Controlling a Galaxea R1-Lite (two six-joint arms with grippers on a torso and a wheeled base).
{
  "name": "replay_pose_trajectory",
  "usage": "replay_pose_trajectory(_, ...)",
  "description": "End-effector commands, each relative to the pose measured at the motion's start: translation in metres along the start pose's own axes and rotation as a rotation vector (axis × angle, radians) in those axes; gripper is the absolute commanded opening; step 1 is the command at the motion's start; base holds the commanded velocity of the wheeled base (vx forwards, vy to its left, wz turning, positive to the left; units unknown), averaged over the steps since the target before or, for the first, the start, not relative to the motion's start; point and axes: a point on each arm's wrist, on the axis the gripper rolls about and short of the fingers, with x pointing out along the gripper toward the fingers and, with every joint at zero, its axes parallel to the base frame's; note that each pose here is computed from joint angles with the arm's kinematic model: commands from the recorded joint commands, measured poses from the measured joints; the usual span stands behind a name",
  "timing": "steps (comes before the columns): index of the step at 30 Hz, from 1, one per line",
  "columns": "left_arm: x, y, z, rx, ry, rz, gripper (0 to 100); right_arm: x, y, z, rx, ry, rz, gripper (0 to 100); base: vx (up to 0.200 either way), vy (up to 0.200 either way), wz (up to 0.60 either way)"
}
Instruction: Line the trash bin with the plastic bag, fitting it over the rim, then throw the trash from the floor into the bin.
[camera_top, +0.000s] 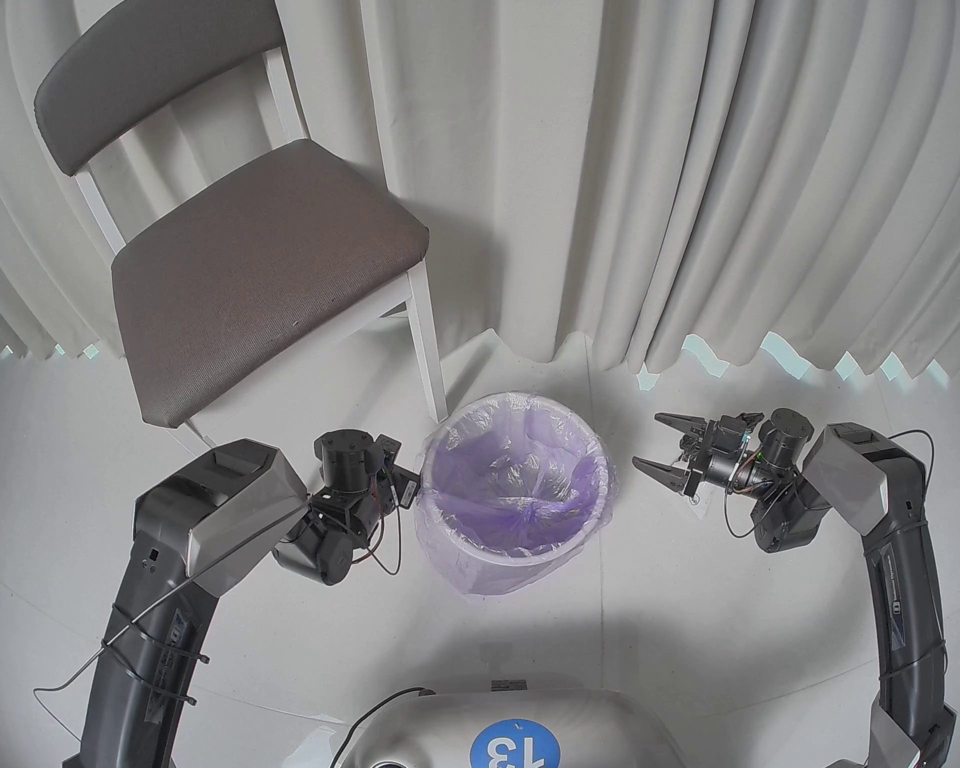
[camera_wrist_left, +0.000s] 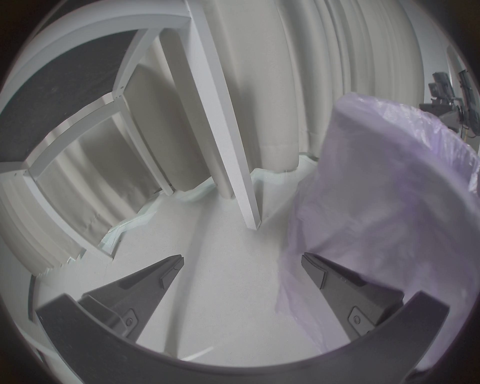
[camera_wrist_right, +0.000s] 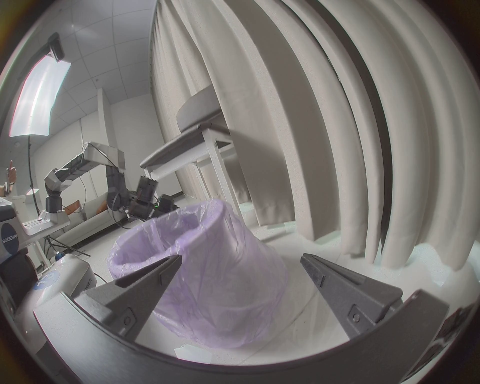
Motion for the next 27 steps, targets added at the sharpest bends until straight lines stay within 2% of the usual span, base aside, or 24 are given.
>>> replay_pose_trajectory(1,0.032,-0.026,-0.017,0.03,0.014,-0.027,100,-0.008,0.004,0.038,-0.055,-0.059,-0.009,100,0.0,0.0,0.0)
replay_pose_trajectory(6,0.027,-0.018,-0.015,0.012,0.018,0.0,100,-0.014,0.006,0.052,-0.063,-0.062,-0.016,100,0.0,0.0,0.0)
replay_pose_trajectory(10,-0.001,0.013,-0.003,-0.022,0.021,0.054,100,-0.027,0.002,0.076,-0.084,-0.073,-0.047,100,0.0,0.0,0.0)
replay_pose_trajectory(14,-0.03,0.03,-0.001,-0.027,0.037,0.07,100,-0.043,-0.001,0.091,-0.094,-0.073,-0.082,100,0.0,0.0,0.0)
replay_pose_trajectory(17,-0.065,0.039,0.001,-0.034,0.026,0.082,100,-0.065,0.01,0.108,-0.048,-0.052,-0.132,100,0.0,0.0,0.0)
replay_pose_trajectory(19,-0.084,0.041,0.005,-0.058,0.008,0.08,100,-0.078,0.023,0.115,0.045,-0.032,-0.168,100,0.0,0.0,0.0)
replay_pose_trajectory(22,-0.109,0.048,0.013,-0.089,-0.005,0.083,100,-0.091,0.035,0.128,0.139,-0.032,-0.203,100,0.0,0.0,0.0)
replay_pose_trajectory(26,-0.13,0.053,0.026,-0.137,-0.025,0.077,100,-0.102,0.04,0.131,0.159,-0.025,-0.254,100,0.0,0.0,0.0)
replay_pose_trajectory(27,-0.143,0.053,0.033,-0.163,-0.035,0.043,100,-0.112,0.041,0.134,0.157,-0.024,-0.279,100,0.0,0.0,0.0)
